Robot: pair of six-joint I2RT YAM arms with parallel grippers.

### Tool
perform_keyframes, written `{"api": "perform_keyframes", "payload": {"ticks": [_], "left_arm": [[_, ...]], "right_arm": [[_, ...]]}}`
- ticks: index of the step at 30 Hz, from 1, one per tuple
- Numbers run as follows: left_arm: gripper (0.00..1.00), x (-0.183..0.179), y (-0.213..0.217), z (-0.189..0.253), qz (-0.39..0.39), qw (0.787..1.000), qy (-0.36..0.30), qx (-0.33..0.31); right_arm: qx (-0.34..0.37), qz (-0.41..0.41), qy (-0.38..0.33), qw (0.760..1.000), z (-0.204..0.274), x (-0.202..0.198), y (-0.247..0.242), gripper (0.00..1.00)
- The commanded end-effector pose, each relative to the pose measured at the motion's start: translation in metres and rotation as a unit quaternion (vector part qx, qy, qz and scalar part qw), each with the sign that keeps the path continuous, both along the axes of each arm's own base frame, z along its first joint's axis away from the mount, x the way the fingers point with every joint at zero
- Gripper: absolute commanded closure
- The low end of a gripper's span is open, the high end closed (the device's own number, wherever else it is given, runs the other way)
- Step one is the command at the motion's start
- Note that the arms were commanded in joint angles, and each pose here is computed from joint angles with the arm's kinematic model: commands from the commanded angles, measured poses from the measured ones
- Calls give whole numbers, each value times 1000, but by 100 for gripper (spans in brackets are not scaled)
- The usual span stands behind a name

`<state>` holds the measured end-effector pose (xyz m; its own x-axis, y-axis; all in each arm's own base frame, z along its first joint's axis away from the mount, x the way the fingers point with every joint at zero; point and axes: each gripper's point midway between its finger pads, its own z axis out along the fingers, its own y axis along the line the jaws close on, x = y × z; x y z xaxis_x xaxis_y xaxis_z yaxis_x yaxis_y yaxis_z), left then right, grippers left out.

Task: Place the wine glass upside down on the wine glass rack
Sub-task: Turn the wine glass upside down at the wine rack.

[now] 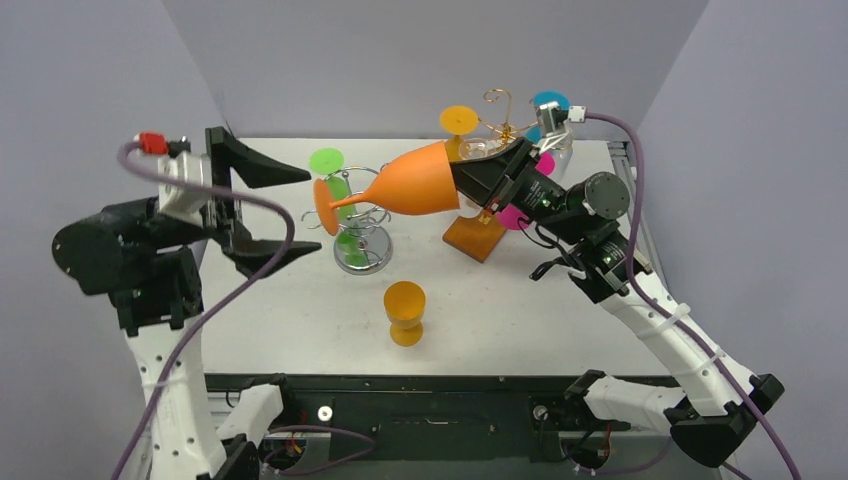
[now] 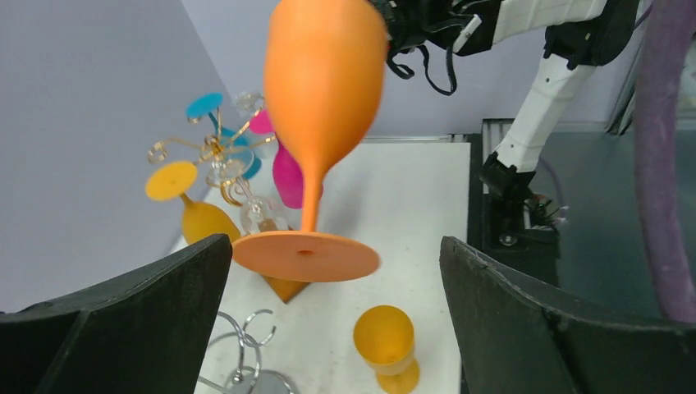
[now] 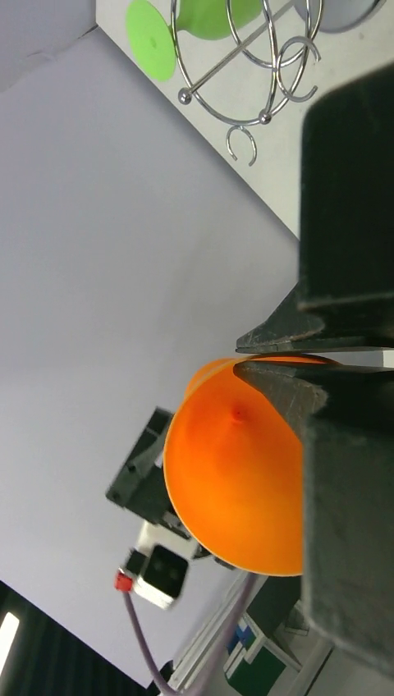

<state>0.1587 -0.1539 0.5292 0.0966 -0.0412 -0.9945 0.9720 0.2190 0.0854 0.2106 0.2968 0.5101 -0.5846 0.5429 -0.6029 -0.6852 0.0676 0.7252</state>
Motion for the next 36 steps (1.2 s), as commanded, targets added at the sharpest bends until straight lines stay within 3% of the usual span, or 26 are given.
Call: {"api": "perform_keyframes", "payload": {"ticks": [1,6,11,15,25,36], "left_arm": [[4,-11,-2,13,28,997,-78,-2],[4,20,3,15,48,989,103,-92],[4,33,1,6,52,975,164,-140],[4,48,-12,2,69,966,201,-148],[4,30,-31,9,34,975,178,-126],[4,57,-19,-12,121,973,169,-96]], "right_arm": [[17,-38,-68,997,38,-17,-33,100],[-2,-150,-102,983,41,-11,-69,100],[2,-206,-121,971,53,-11,-82,100],[-35,-236,-131,962,54,-11,-71,100],[-109,-303,-126,938,34,2,-61,100],[-137,-323,-131,927,29,5,-64,100]]}}
